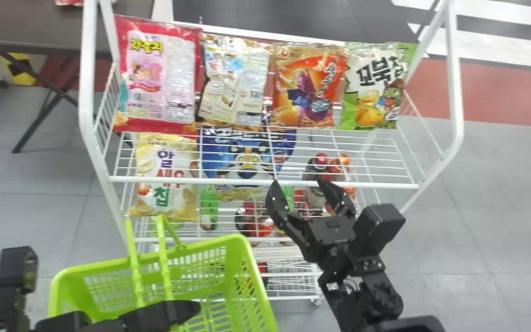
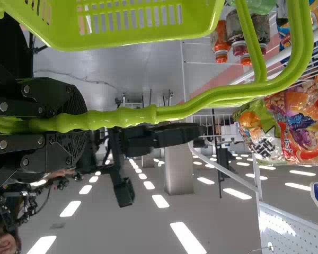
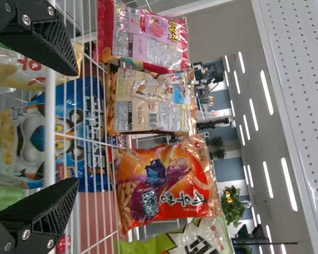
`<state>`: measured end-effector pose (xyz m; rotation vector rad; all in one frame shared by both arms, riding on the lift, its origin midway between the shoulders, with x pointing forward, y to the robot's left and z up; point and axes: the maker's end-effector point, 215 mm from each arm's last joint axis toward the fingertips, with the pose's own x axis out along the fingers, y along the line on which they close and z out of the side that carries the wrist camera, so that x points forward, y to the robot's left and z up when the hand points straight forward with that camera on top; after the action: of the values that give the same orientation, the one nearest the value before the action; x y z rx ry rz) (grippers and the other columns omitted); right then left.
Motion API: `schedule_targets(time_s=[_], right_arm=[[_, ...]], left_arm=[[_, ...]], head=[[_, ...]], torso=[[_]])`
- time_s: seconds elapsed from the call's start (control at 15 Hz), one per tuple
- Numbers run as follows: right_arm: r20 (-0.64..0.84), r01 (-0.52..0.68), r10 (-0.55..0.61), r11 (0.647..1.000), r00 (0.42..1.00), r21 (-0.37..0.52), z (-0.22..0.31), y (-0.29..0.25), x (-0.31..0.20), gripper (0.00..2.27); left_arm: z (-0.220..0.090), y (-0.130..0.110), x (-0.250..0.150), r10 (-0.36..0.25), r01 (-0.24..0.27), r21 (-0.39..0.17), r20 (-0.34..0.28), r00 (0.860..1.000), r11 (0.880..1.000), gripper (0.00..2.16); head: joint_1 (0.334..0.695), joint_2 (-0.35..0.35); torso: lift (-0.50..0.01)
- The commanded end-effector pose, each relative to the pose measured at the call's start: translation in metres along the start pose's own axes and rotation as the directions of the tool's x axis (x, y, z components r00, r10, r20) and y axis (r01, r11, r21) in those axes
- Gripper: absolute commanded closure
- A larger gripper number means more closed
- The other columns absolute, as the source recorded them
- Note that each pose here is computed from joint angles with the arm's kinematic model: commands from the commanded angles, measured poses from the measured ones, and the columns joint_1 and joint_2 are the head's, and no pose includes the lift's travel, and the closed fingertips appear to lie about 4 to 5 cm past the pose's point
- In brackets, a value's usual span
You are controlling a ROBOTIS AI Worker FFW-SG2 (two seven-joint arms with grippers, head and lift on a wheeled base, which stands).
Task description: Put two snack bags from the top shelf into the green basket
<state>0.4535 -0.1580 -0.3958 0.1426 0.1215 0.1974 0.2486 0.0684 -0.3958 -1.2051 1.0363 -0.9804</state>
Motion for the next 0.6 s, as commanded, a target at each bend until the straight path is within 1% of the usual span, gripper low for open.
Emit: schedule_targets(time_s=[0.0, 0.13, 0.33, 0.47, 0.53], right_arm=[[0.006, -0.011, 0.011, 1.000, 1.000, -0.028, 0.010, 0.017, 0.030, 0.10], [-0.007, 0.013, -0.013, 0.999, 1.000, -0.049, 0.011, 0.021, 0.053, 0.10], [0.039, 0.027, -0.025, 0.998, 0.999, -0.062, 0.028, 0.029, 0.086, 0.10], [0.049, 0.038, -0.034, 0.997, 0.998, -0.072, 0.037, 0.030, 0.100, 0.10], [0.041, 0.039, -0.035, 0.995, 0.999, -0.095, 0.039, 0.029, 0.107, 0.10]], left_arm=[[-0.003, 0.001, -0.001, 0.006, -0.006, -0.002, -0.008, 1.000, 1.000, 2.15], [-0.004, 0.003, -0.002, 0.013, -0.013, -0.002, -0.013, 1.000, 1.000, 2.14], [-0.004, 0.007, -0.001, 0.021, -0.021, -0.006, -0.023, 1.000, 1.000, 2.14], [-0.006, 0.010, 0.002, 0.028, -0.029, -0.009, -0.041, 0.999, 1.000, 2.14], [-0.007, 0.009, 0.003, 0.030, -0.030, -0.002, -0.055, 0.998, 1.000, 2.15]], head=[[0.695, -0.156], [0.695, -0.131], [0.695, -0.092], [0.695, -0.080], [0.695, -0.074]], torso=[[-0.001], [-0.001], [-0.001], [-0.001], [-0.001]])
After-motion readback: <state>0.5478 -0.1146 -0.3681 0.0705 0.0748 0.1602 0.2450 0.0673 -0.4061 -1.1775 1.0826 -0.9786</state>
